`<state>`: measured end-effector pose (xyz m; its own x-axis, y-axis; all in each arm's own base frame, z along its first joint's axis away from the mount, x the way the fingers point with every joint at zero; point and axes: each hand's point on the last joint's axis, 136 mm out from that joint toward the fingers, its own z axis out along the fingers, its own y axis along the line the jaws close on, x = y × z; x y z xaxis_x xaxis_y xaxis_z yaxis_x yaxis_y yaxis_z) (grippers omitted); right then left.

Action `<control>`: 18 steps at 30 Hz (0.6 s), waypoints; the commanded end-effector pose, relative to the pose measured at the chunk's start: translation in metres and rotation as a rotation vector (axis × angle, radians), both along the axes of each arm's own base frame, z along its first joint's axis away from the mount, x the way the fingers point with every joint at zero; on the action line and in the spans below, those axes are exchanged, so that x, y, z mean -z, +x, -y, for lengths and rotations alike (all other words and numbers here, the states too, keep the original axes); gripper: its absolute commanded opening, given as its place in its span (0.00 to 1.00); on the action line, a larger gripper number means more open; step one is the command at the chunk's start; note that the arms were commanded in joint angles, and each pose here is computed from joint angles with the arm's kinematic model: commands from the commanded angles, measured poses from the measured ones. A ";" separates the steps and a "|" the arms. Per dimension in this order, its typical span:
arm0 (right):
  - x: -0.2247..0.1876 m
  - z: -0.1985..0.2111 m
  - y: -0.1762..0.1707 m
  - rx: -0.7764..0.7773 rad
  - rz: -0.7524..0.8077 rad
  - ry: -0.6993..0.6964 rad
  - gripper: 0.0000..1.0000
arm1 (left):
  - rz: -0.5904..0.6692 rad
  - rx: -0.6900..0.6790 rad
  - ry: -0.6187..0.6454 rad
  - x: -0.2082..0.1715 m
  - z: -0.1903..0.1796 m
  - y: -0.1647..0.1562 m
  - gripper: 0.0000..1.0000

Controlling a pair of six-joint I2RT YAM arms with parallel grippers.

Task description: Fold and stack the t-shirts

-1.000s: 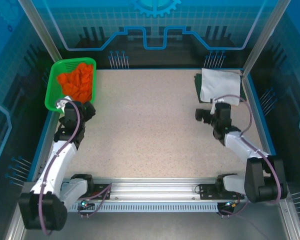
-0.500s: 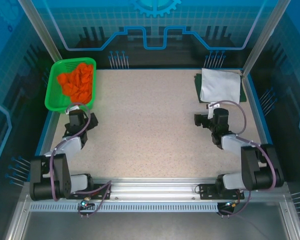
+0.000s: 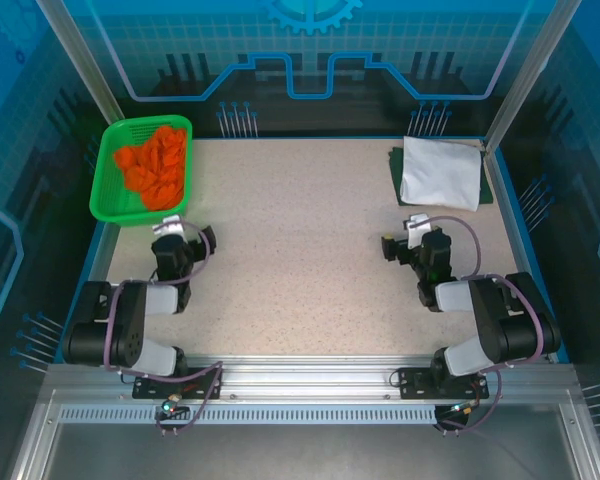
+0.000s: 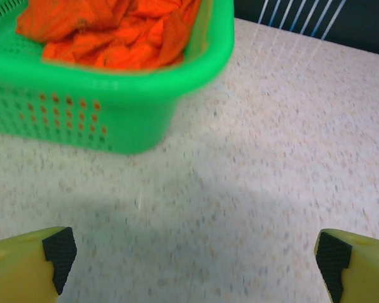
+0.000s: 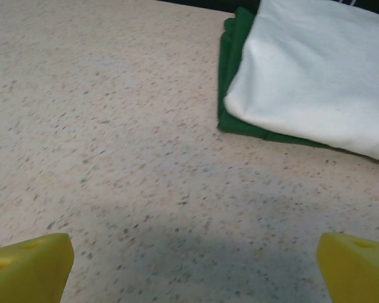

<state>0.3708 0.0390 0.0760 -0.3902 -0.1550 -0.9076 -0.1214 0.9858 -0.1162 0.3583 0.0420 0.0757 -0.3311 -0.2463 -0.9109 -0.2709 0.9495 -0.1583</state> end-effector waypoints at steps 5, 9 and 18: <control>-0.018 0.014 0.026 0.040 0.012 0.058 1.00 | 0.074 0.109 0.073 -0.021 0.022 0.031 0.99; -0.018 0.015 0.026 0.051 0.018 0.045 1.00 | 0.052 0.155 0.088 -0.020 0.030 0.037 0.99; -0.018 0.015 0.026 0.049 0.017 0.047 1.00 | 0.051 0.164 0.096 -0.019 0.032 0.037 0.99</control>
